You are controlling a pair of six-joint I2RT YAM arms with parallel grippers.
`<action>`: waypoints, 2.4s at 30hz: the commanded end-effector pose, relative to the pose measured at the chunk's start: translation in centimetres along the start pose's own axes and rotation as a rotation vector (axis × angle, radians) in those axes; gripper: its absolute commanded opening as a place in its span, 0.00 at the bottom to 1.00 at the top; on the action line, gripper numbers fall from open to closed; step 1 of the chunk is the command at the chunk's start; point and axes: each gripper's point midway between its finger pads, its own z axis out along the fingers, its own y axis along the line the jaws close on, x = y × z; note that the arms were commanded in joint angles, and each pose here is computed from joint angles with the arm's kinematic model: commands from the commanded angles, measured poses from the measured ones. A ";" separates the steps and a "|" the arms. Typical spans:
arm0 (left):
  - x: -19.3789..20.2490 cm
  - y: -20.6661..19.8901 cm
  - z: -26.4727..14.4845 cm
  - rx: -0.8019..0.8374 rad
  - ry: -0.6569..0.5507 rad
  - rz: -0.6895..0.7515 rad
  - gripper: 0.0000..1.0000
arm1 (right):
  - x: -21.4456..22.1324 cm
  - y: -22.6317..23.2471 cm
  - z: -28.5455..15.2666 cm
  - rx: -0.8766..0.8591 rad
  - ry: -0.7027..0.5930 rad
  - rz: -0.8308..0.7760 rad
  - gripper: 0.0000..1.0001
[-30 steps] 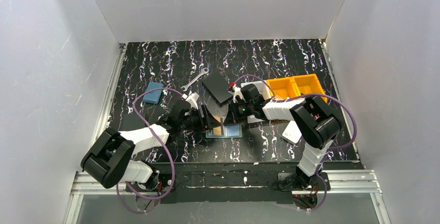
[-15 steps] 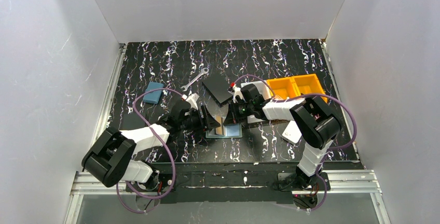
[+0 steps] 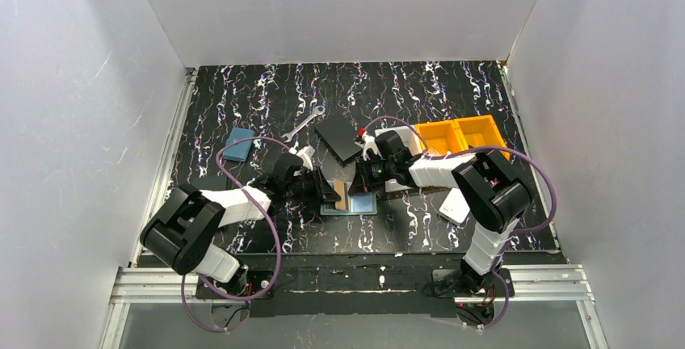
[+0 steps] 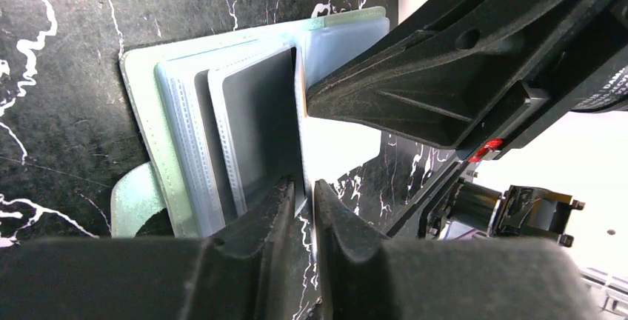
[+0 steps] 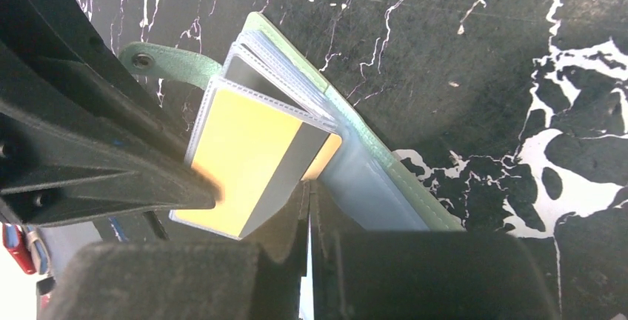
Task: Take the credit cards out of the card holder
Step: Remove the credit card from the card holder.
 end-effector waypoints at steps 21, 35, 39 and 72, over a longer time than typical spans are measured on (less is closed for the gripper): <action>-1.8 -5.5 -4.9 0.423 -0.240 -0.013 0.00 | -2.7 10.0 -10.0 -0.494 -0.156 -0.273 0.66; -2.4 -7.8 -7.2 0.532 -0.317 0.049 0.00 | -2.2 8.6 -7.2 -0.388 -0.108 -0.158 0.52; -2.5 -8.4 -7.7 0.552 -0.326 0.060 0.00 | -2.7 8.4 -7.3 -0.372 -0.125 -0.139 0.52; -1.9 -10.0 -7.8 0.626 -0.255 0.066 0.00 | -6.2 13.0 -10.3 -0.616 -0.131 0.015 0.13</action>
